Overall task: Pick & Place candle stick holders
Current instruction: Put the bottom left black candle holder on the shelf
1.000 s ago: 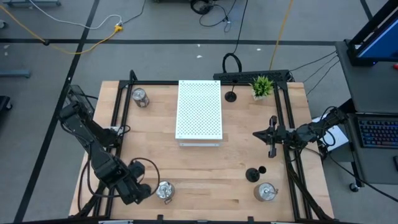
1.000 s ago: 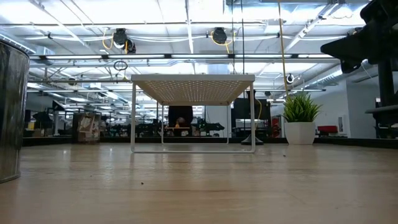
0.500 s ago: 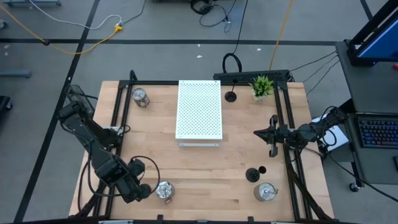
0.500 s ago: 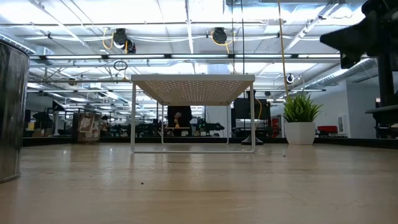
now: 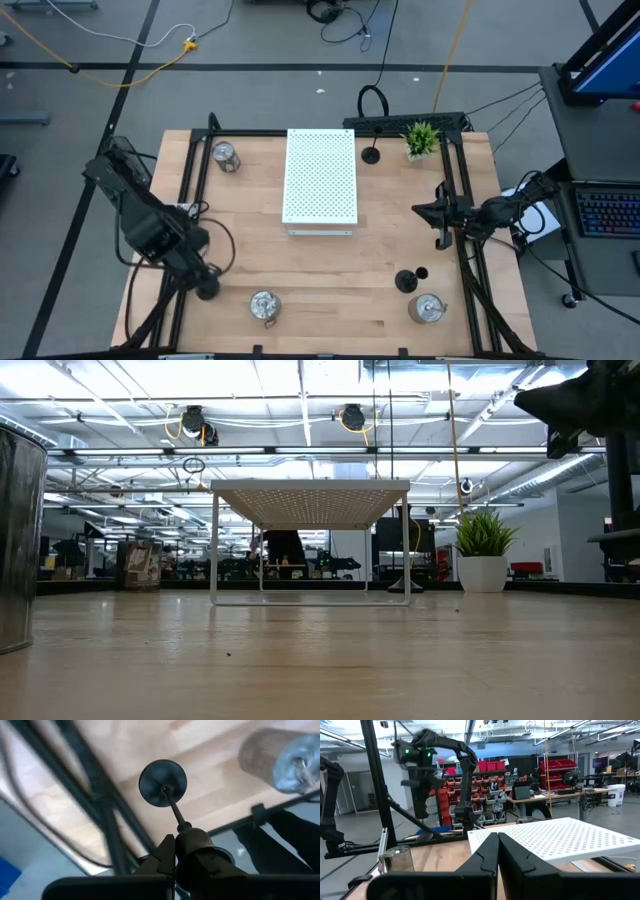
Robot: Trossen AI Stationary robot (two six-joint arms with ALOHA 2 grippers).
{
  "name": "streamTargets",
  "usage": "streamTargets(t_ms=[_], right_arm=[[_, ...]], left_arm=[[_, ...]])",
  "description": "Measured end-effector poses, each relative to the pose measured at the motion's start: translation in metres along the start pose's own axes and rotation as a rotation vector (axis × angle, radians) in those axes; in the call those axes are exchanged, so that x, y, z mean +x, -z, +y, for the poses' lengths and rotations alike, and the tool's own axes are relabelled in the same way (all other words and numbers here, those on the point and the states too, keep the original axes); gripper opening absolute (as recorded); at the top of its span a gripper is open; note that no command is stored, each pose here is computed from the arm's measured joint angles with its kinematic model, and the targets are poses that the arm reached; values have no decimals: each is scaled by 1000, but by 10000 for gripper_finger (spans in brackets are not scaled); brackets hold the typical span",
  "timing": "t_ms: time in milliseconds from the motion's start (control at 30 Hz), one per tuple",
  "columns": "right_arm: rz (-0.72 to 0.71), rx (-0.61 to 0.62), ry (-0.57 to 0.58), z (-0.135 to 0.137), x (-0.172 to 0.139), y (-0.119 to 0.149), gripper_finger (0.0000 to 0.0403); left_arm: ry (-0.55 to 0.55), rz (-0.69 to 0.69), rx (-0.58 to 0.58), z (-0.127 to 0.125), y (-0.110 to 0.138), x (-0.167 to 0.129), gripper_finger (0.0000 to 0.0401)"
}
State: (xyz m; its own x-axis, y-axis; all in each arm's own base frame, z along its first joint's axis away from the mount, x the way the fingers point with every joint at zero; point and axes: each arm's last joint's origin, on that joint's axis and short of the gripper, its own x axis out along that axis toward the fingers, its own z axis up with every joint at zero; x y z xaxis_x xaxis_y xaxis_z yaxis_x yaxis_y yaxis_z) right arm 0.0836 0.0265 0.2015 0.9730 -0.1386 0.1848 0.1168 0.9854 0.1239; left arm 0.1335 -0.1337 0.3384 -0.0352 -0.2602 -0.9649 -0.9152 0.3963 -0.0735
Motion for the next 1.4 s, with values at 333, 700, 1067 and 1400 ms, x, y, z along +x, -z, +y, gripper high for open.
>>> streamTargets(t_ms=[333,700,1067,1400], right_arm=[[-14,7,0,0,0,-2,0],[-111,-2,1,12,16,-16,0],[175,-255,-10,54,78,-68,0],[365,-310,-83,73,149,-82,11]], left_arm=[[172,-208,28,-4,-20,-45,16],[387,-402,216,-51,-60,-88,16],[497,-414,500,-121,-115,-85,16],[560,-521,663,-160,-140,-92,16]])
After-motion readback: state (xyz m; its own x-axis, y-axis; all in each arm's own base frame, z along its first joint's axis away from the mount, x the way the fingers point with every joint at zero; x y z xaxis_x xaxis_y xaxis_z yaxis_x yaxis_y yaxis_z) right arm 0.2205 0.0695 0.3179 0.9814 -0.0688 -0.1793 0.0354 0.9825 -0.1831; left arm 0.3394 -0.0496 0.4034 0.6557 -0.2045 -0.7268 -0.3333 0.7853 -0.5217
